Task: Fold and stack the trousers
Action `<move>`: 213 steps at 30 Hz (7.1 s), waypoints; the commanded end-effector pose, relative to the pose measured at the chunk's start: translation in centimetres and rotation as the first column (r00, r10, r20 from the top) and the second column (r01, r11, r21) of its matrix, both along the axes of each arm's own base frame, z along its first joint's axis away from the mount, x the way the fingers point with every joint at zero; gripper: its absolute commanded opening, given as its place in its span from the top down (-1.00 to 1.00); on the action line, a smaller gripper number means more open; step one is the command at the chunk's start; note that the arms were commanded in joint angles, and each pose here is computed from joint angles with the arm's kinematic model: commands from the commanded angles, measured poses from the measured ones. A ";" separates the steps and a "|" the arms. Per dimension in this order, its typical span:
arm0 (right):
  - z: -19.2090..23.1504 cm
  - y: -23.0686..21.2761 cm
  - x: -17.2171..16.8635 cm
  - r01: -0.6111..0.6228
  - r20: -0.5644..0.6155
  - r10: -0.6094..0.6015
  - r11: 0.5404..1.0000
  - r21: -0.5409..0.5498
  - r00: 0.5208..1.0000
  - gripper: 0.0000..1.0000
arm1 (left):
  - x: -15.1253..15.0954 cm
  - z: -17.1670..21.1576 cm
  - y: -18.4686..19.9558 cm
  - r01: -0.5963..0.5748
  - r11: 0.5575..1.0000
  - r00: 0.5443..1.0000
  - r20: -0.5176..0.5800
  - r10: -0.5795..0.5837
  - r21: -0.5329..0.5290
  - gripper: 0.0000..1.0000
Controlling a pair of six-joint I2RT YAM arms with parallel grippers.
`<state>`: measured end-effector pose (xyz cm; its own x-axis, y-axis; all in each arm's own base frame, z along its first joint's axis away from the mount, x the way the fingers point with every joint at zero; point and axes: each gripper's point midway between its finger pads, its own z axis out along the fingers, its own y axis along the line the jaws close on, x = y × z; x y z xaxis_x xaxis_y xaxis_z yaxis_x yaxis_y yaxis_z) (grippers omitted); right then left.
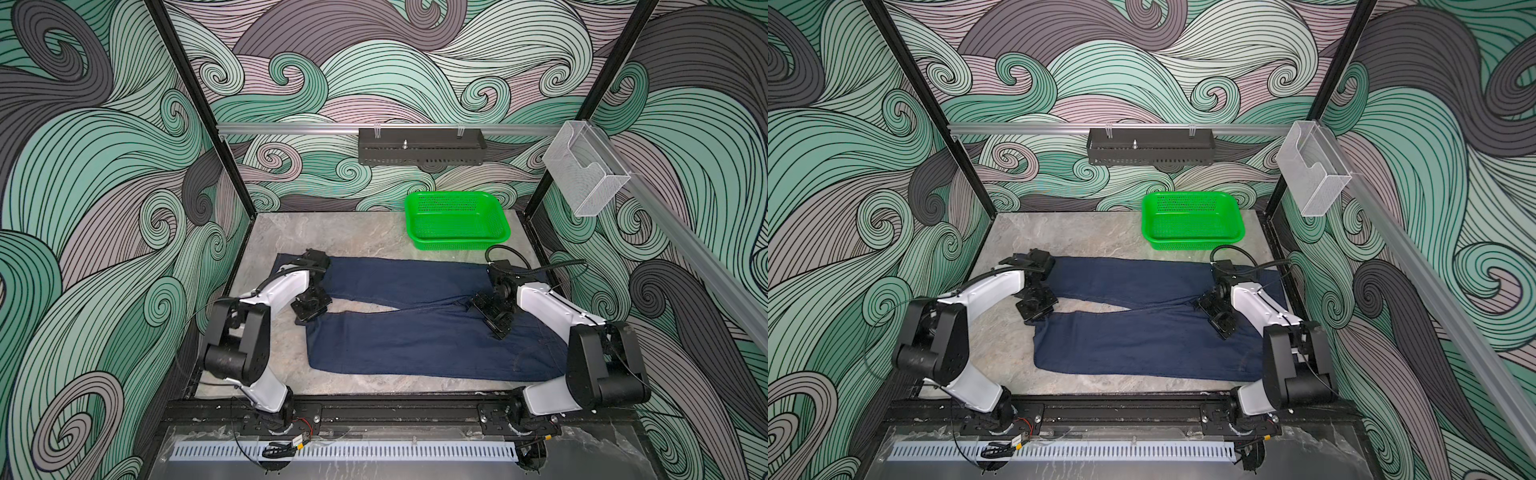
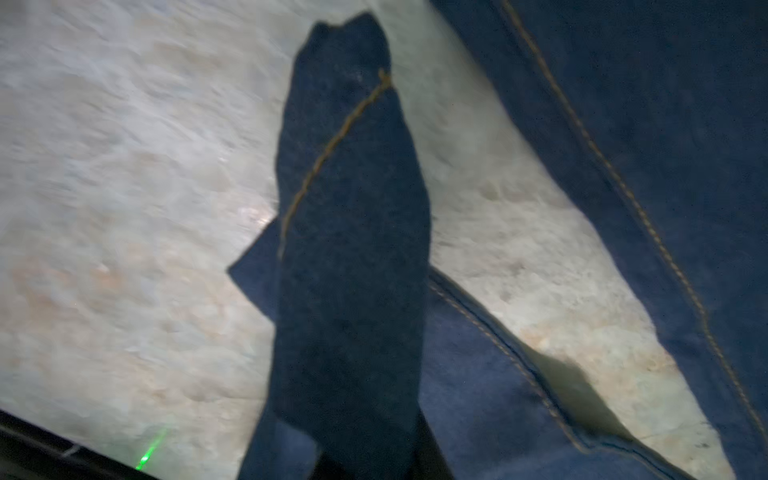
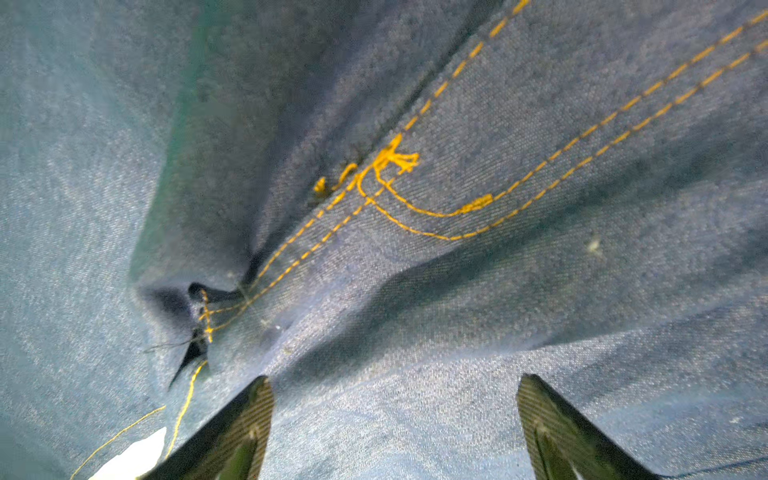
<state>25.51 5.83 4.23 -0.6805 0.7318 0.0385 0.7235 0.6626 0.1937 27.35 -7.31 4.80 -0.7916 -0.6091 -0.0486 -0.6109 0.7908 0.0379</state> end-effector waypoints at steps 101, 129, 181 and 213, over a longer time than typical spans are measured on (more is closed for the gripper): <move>2.7 0.4 0.3 -0.038 0.074 0.036 0.999 0.025 0.997 -0.79 | -6.0 8.8 11.4 -0.190 0.935 0.964 0.236 0.120 0.300 1.00; 4.5 -0.3 -2.1 -0.007 0.107 0.005 1.000 0.014 0.994 -0.80 | -2.4 16.7 14.2 -0.265 0.960 0.799 0.578 0.164 0.093 1.00; 2.9 -1.1 -2.8 0.011 0.057 -0.009 0.999 -0.033 0.998 -0.81 | -10.3 8.0 22.2 -0.438 0.823 0.899 0.160 0.408 0.361 -0.62; -2.5 -4.2 -5.5 0.087 -0.136 -0.105 0.987 -0.132 0.985 -0.89 | -4.6 -3.6 15.1 -0.414 0.908 0.910 -0.055 0.411 -0.062 -0.86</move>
<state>21.11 2.48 2.49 -0.6300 0.7764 0.0179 0.7760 0.6284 0.0545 22.99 7.10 1.59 -0.5180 -0.8547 0.0351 -0.8547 0.5188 0.0188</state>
